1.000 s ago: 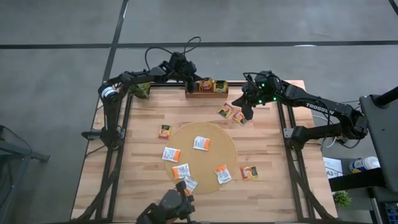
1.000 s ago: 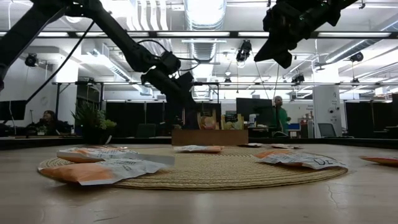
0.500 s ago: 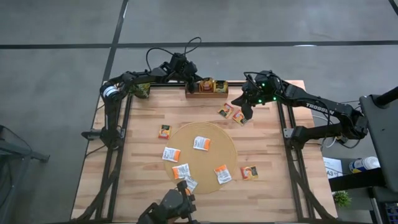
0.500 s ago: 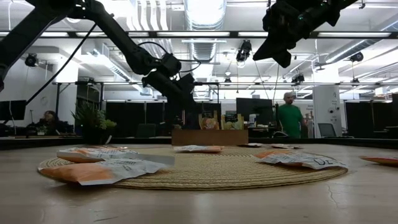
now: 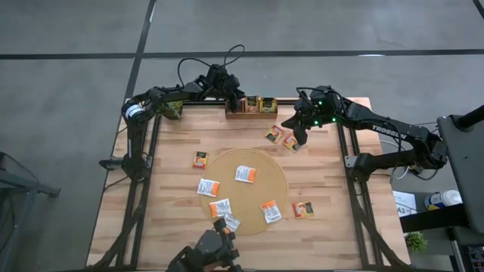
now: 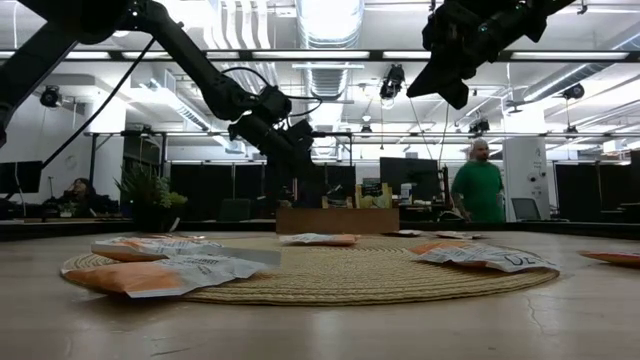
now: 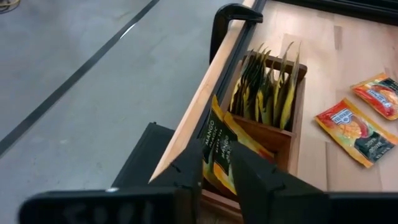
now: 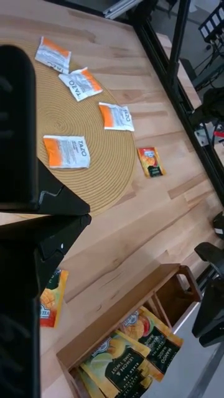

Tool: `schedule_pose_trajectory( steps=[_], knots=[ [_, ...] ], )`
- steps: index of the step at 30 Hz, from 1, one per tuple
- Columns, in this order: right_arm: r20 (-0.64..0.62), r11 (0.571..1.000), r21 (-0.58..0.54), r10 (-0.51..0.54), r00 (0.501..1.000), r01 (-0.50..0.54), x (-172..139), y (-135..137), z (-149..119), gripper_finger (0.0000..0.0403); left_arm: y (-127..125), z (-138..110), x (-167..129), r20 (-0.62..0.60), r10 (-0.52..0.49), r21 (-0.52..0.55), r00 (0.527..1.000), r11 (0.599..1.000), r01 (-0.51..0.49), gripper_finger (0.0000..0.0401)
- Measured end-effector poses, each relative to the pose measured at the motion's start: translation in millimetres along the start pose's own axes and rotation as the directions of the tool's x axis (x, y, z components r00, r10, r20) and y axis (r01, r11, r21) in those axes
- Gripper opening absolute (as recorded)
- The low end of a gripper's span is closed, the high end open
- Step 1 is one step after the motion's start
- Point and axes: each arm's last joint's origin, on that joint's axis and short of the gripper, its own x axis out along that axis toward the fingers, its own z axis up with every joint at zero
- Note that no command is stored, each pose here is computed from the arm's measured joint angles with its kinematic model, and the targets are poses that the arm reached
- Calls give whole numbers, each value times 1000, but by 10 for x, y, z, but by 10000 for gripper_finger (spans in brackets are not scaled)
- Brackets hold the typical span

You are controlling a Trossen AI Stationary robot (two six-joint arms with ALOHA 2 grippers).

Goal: Pick & Place Tea
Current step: Put the red tea bag into the middle section of the wooden organizer

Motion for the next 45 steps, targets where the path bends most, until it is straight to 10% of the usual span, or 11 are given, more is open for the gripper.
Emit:
schedule_pose_trajectory(
  steps=[22,38,45],
  knots=[
    [25,999,-36,4,1000,-3,0,4,25,9,-333,295,-719,-175,-67,-138,982,989,43,124],
    [25,997,-71,5,1000,-3,0,4,26,9,-973,-37,-1039,-562,-298,-250,772,951,184,125],
    [29,997,-77,6,1000,-3,0,5,29,9,-1194,-218,-966,-606,-341,-281,719,937,208,194]
  ],
)
